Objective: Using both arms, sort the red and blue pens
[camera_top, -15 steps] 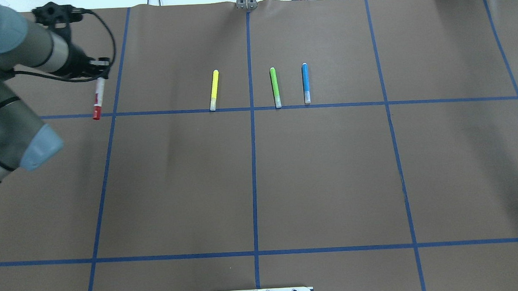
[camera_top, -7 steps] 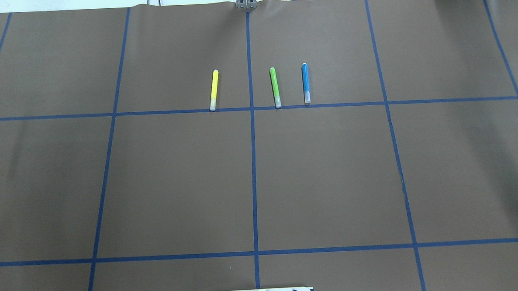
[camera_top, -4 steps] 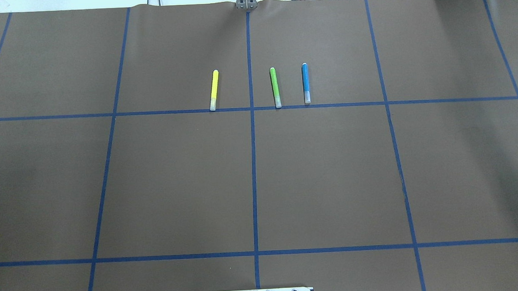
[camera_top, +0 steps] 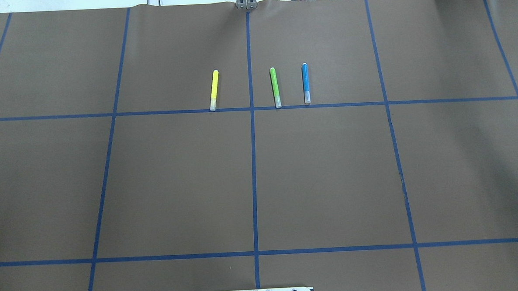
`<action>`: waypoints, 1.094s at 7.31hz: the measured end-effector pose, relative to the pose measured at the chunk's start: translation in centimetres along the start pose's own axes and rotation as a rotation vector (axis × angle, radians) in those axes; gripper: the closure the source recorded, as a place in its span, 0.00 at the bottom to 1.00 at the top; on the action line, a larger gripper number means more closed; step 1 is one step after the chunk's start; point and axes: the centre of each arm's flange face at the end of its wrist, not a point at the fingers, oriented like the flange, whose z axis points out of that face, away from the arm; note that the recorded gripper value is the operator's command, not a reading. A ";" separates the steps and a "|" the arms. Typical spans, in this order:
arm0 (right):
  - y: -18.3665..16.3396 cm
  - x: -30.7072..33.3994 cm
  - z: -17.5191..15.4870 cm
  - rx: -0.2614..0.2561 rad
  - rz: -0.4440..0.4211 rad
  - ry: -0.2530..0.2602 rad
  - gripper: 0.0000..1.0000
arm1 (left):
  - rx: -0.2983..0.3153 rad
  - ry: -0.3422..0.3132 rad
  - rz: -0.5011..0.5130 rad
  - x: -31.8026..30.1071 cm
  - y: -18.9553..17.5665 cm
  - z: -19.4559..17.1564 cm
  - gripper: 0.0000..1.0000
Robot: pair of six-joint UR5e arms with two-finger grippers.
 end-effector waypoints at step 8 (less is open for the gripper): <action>-0.1 0.4 1.9 -0.027 0.000 0.002 0.00 | 0.161 -0.050 0.015 -5.0 9.7 -7.3 1.00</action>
